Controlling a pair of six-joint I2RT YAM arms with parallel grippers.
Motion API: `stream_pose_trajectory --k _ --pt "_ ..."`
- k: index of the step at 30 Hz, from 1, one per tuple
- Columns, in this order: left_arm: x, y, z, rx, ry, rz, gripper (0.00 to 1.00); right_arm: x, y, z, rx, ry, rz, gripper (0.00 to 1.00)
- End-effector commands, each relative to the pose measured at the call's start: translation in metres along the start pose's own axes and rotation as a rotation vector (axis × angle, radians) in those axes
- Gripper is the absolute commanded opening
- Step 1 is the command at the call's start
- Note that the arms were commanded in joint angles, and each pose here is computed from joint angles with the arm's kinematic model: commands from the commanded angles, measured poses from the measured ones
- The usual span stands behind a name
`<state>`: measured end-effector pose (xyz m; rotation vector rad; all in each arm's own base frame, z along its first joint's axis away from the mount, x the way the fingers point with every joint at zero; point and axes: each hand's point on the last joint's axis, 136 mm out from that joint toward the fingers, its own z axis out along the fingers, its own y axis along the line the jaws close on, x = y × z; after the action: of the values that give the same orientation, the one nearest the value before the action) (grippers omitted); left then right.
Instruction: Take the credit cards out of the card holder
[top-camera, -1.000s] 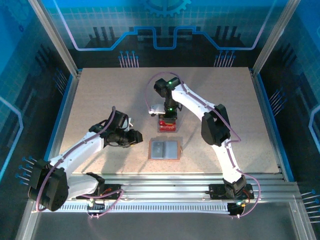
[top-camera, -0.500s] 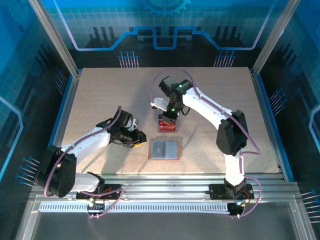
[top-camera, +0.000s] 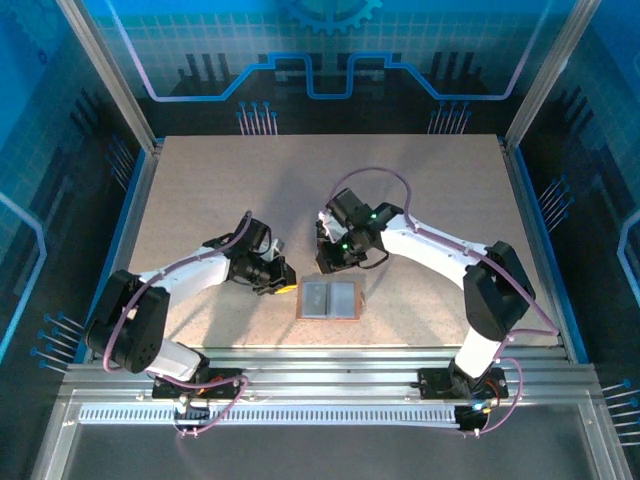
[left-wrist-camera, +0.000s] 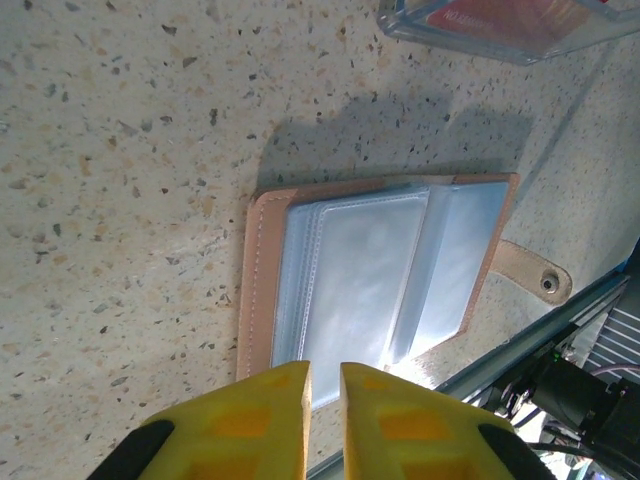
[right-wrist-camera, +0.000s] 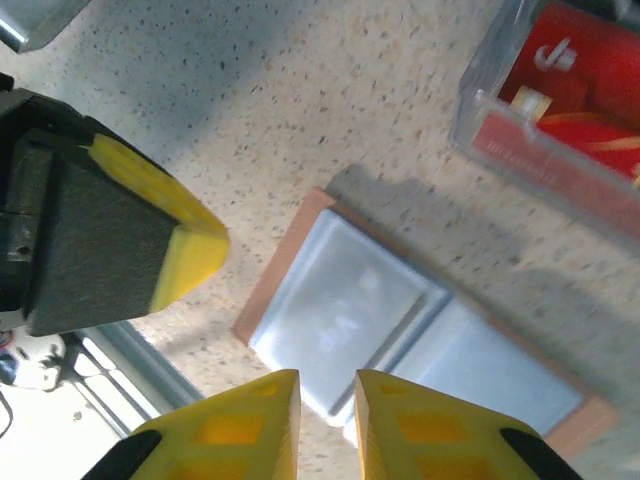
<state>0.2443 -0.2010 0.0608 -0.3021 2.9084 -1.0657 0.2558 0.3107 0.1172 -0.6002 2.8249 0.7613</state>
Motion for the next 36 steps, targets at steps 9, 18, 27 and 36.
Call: stream_pose_trajectory --k 9,18,27,36 --pt "0.011 -0.003 0.016 0.053 0.096 0.000 0.09 0.012 0.031 0.007 -0.113 -0.095 0.244 0.15" --pt "0.024 0.010 0.032 0.018 0.164 -0.019 0.08 0.023 0.023 0.036 -0.129 -0.043 0.316 0.13" --pt "0.029 0.023 0.039 -0.020 0.181 -0.052 0.07 0.025 0.023 0.058 -0.123 -0.009 0.338 0.13" --pt "0.032 0.030 0.040 -0.049 0.189 -0.059 0.07 0.031 0.025 0.081 -0.106 0.039 0.351 0.16"
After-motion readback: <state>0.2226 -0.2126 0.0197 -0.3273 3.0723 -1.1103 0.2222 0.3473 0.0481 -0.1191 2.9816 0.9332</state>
